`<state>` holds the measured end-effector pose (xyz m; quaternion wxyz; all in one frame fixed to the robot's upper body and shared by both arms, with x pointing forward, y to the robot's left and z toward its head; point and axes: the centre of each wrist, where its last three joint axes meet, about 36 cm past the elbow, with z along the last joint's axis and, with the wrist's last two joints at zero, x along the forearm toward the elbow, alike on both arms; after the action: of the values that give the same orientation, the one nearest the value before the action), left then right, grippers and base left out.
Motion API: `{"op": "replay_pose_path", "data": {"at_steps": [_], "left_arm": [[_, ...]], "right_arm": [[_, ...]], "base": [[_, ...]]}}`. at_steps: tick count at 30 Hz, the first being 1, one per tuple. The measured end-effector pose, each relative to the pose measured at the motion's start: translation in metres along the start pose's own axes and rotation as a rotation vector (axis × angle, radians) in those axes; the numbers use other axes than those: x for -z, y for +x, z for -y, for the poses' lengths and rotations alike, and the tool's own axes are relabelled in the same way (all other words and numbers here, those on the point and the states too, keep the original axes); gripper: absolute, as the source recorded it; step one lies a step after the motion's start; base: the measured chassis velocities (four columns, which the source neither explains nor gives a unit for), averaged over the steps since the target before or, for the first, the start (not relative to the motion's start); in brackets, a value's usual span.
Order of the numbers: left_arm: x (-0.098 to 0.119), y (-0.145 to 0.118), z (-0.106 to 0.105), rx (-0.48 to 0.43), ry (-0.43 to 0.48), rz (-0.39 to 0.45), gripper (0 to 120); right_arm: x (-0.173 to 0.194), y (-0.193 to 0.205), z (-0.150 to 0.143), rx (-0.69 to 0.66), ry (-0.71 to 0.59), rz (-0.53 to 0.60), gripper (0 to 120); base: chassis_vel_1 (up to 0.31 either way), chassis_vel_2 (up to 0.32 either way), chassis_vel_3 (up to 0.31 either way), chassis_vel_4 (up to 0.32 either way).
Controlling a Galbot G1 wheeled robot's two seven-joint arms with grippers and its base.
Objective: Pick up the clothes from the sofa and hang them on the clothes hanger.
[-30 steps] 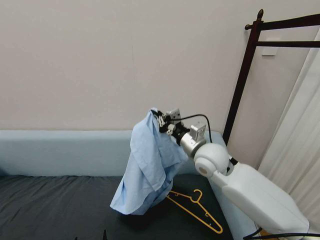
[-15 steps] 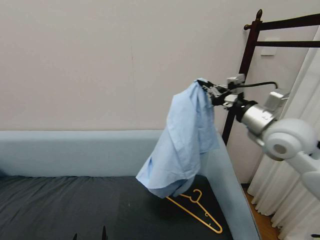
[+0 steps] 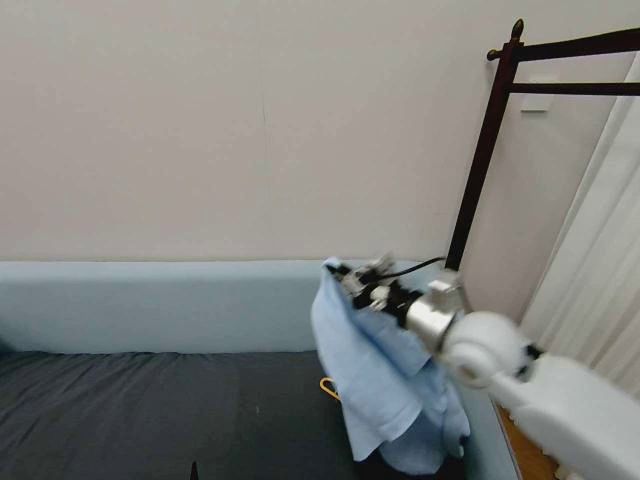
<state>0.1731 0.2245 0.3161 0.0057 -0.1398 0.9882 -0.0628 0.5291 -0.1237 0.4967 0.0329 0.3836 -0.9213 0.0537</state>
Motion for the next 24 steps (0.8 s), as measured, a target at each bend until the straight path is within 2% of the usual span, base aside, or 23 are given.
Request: {"op": "replay_pose_path", "data": {"at_steps": [1, 2, 4, 5, 7, 8, 13, 14, 17, 18, 20, 22, 24], "left_arm": [[0.000, 0.000, 0.000, 0.000, 0.000, 0.000, 100], [-0.001, 0.001, -0.002, 0.005, -0.002, -0.001, 100], [-0.004, 0.003, -0.007, 0.018, -0.009, -0.006, 100], [-0.006, 0.004, -0.007, 0.022, -0.010, -0.009, 100], [-0.009, 0.004, -0.007, 0.027, -0.009, -0.013, 100], [-0.009, 0.004, -0.007, 0.027, -0.009, -0.013, 100], [-0.016, 0.003, -0.001, 0.032, 0.002, -0.020, 100], [-0.016, 0.003, -0.001, 0.032, 0.002, -0.020, 100], [-0.017, 0.004, 0.001, 0.030, 0.000, -0.019, 100], [-0.017, 0.004, 0.001, 0.030, 0.000, -0.019, 100], [-0.017, 0.005, 0.000, 0.028, -0.003, -0.019, 100], [-0.017, 0.005, 0.000, 0.028, -0.006, -0.020, 100], [-0.019, 0.007, 0.001, 0.030, -0.007, -0.023, 100]], "right_arm": [[0.000, 0.000, 0.000, 0.000, 0.000, 0.000, 0], [-0.018, -0.017, -0.004, -0.021, -0.017, -0.024, 0], [-0.066, -0.068, -0.020, -0.093, -0.088, -0.087, 0], [-0.079, -0.089, -0.031, -0.115, -0.118, -0.100, 0], [-0.087, -0.122, -0.052, -0.132, -0.146, -0.105, 0], [-0.087, -0.122, -0.052, -0.132, -0.146, -0.105, 0], [-0.077, -0.178, -0.084, -0.193, -0.147, -0.115, 0], [-0.077, -0.178, -0.084, -0.193, -0.147, -0.115, 0], [-0.092, -0.186, -0.049, -0.349, -0.131, -0.171, 0], [-0.092, -0.186, -0.049, -0.349, -0.131, -0.171, 0], [-0.104, -0.184, -0.027, -0.426, -0.138, -0.213, 0], [-0.108, -0.183, -0.026, -0.415, -0.138, -0.228, 0], [-0.111, -0.182, -0.042, -0.339, -0.118, -0.227, 2]], "base": [[0.000, 0.000, 0.000, 0.000], [0.000, 0.000, 0.000, 0.000], [0.000, 0.000, 0.000, 0.000], [0.000, 0.000, 0.000, 0.000], [0.000, 0.000, 0.000, 0.000], [0.000, 0.000, 0.000, 0.000], [0.000, 0.000, 0.000, 0.000], [0.000, 0.000, 0.000, 0.000], [0.000, 0.000, 0.000, 0.000], [0.000, 0.000, 0.000, 0.000], [0.000, 0.000, 0.000, 0.000], [0.000, 0.000, 0.000, 0.000], [0.000, 0.000, 0.000, 0.000]]}}
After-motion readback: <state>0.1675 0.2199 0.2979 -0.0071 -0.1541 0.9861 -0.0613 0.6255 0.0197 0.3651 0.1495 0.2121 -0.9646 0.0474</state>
